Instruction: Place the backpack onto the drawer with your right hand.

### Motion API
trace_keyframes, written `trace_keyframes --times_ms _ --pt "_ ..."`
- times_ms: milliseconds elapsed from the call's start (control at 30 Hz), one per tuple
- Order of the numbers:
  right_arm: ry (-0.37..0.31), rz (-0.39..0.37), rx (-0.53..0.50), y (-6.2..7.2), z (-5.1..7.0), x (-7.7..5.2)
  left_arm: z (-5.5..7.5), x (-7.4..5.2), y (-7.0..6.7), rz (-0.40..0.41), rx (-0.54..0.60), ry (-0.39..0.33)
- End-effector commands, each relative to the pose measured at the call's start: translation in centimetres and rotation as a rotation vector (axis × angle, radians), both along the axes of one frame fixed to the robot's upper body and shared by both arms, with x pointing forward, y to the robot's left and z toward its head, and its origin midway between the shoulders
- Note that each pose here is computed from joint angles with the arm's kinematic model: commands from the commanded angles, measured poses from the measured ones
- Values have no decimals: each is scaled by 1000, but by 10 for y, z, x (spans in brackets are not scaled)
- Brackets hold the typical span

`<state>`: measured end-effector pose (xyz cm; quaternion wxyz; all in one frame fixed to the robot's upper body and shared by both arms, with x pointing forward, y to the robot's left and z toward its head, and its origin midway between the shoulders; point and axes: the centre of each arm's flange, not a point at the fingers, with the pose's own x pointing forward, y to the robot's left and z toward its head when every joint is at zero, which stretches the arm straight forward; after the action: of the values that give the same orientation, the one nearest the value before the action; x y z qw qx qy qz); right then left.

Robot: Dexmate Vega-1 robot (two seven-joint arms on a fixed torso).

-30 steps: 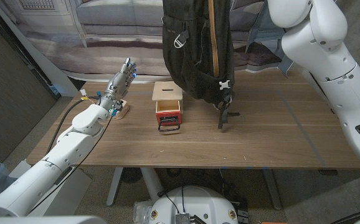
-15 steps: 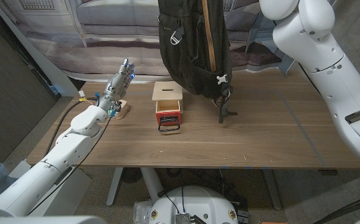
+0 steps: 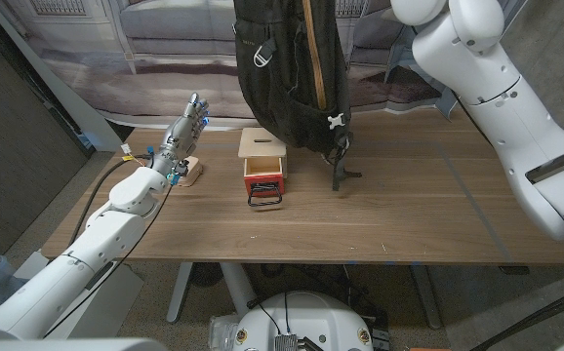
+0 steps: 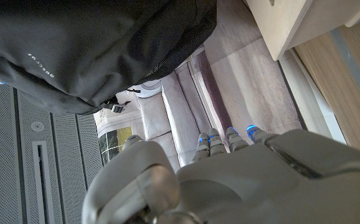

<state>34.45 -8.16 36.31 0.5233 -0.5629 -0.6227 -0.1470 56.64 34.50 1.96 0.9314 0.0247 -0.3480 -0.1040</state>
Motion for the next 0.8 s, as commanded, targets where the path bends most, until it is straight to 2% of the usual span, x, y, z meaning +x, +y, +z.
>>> trace_keyframes --times_ms 33,467,800 --pt "19 11 -25 18 5 8 -3 0 2 -3 -8 2" --pt "40 45 -41 31 3 15 -5 -6 3 6 -7 2" --pt "51 56 -47 40 3 21 -10 -6 1 4 -12 5"
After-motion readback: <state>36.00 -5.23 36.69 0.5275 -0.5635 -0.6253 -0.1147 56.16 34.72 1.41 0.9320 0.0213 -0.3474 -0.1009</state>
